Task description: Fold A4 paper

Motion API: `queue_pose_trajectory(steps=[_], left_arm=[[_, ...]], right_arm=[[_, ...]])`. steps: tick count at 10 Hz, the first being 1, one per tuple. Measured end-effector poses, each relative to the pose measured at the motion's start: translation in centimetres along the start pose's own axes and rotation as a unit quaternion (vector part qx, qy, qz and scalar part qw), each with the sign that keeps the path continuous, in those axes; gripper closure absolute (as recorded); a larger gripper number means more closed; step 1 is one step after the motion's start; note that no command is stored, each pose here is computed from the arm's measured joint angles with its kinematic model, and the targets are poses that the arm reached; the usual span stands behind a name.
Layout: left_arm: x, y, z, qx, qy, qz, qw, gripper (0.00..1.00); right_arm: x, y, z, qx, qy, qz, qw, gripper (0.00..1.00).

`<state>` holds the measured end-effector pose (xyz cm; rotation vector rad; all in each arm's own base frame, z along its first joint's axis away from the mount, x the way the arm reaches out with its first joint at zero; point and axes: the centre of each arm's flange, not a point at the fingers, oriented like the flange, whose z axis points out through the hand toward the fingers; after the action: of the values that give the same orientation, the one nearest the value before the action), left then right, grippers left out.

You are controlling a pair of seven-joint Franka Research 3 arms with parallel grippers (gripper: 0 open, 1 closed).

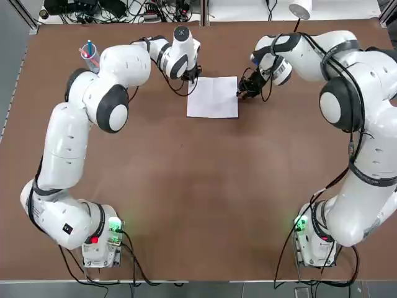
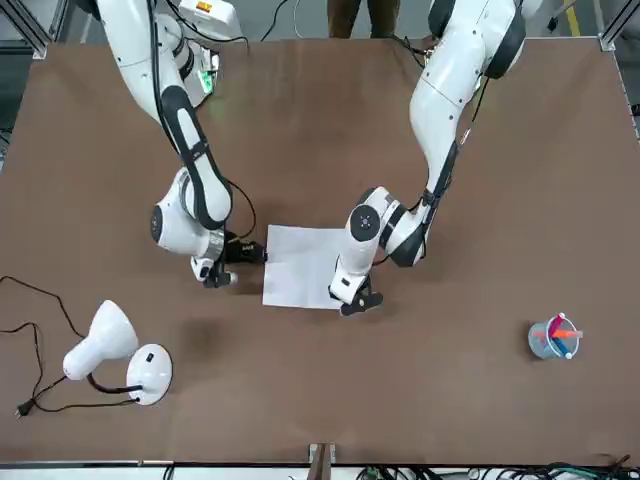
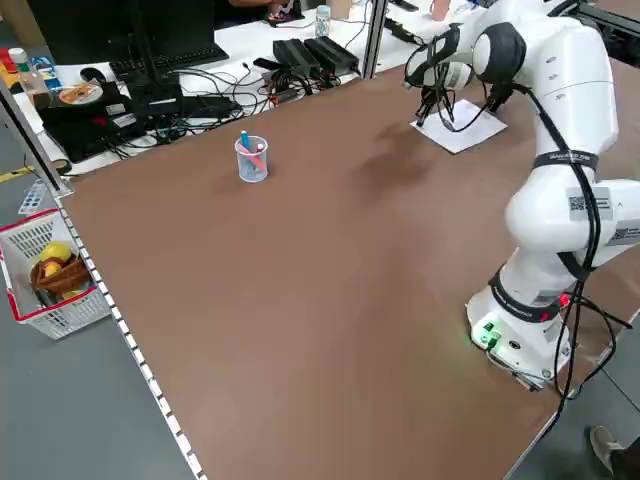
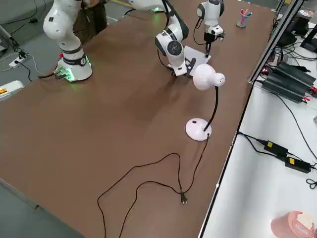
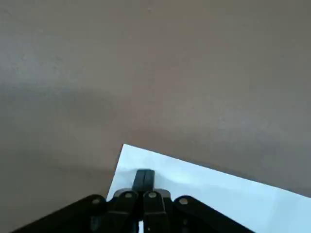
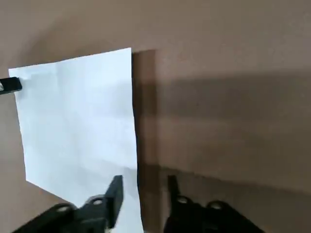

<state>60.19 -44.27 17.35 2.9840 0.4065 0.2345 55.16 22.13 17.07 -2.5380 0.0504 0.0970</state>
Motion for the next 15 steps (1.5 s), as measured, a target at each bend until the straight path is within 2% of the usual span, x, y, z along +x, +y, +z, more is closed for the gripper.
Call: queue_pose_trajectory(steps=[2,3,15], left_arm=[[0.0,0.0,0.0,0.0,0.0,0.0,1.0,0.99],[0.0,0.0,0.0,0.0,0.0,0.0,1.0,0.99],[0.0,0.0,0.0,-0.001,0.001,0.0,1.0,0.99]], right_arm=[[0.2,0.6,-0.4,0.006,-0.002,0.009,1.0,0.91],[0.2,0.8,-0.4,0.009,-0.003,0.012,1.0,0.97],[-0.6,1.4,2.0,0.036,-0.007,0.053,0.998,0.99]])
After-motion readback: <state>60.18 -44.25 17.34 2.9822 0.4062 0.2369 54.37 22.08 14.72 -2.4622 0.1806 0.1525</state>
